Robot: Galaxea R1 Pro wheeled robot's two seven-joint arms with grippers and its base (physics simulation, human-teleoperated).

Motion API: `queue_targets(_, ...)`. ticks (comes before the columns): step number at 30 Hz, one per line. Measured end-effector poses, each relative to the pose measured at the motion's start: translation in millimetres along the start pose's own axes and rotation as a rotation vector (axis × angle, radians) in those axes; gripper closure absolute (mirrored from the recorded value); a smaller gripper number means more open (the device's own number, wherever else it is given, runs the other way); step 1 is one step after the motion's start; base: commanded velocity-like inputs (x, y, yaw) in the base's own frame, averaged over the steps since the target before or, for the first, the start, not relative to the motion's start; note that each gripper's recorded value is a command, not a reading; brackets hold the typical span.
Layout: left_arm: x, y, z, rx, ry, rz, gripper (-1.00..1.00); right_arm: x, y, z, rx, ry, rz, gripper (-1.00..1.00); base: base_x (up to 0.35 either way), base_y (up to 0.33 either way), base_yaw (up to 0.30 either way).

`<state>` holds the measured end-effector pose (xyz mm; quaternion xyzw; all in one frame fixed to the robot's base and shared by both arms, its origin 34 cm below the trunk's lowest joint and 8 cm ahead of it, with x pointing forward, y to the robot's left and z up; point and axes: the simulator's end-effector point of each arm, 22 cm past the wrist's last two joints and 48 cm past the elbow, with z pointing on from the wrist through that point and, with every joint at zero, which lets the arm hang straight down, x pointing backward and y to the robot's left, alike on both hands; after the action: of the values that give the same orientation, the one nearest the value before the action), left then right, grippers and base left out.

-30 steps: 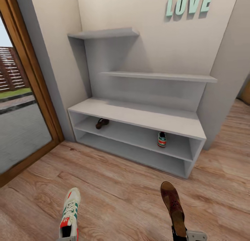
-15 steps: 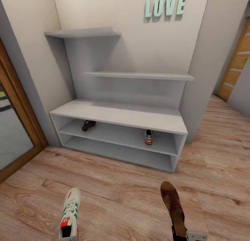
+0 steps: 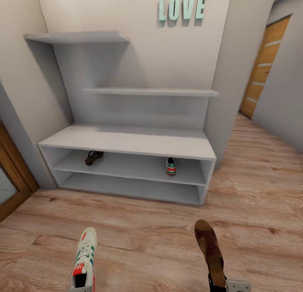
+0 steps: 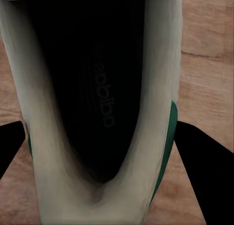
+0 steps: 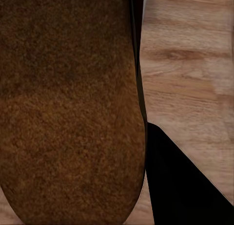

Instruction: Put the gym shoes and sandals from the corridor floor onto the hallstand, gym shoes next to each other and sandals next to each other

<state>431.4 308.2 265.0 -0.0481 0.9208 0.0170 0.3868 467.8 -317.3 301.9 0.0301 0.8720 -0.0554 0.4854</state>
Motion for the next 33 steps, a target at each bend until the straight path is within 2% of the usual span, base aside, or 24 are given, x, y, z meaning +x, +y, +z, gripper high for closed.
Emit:
queue_targets(10,0.2,0.3,0.0,-0.001,0.000,-0.001,1.00,0.1,0.1,0.1,0.000,0.000,0.000,1.00,0.188,0.229,-0.086)
queue_targets(27,0.2,0.1,0.0,0.000,0.000,-0.001,1.00,-0.1,-0.2,0.3,0.002,0.000,0.002,1.00,0.010,0.011,-0.002)
queue_targets(33,9.1,-4.0,-1.7,0.008,0.019,-0.006,1.00,-0.4,-1.0,0.4,0.005,-0.001,0.005,1.00,0.000,0.000,0.000)
